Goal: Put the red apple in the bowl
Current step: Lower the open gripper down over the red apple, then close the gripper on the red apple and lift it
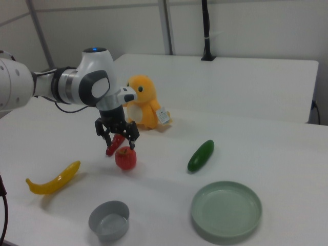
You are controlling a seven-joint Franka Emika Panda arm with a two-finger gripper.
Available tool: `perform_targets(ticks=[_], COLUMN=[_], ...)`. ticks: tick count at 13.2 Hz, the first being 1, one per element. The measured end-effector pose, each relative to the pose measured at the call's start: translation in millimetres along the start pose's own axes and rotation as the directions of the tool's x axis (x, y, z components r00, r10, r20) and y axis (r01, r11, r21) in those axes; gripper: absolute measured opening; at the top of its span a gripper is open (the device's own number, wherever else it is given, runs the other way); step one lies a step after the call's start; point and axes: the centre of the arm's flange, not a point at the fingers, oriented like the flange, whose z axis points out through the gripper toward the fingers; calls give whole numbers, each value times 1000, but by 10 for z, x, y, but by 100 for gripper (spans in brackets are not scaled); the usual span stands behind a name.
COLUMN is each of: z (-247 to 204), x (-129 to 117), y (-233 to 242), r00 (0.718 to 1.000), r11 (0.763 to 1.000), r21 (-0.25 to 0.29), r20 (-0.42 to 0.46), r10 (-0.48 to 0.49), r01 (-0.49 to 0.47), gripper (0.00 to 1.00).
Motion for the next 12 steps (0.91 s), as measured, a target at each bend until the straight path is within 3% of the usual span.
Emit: perform_targets(ticks=[6,8,9,10,12], z=[501,538,543,535,520], x=[57,58,59,61,62], y=[10,1,-5,-11,-12], r00=[999,998,998,998,998], r11=[999,998,997,997,996], r21=[-41,-52,-56,-61,-62], r20=[37,44,45,44,42], r10=[-33,-43,-48,-53,-54], r01=[35,45,50,56,57], gripper=[100,90,90,78,73])
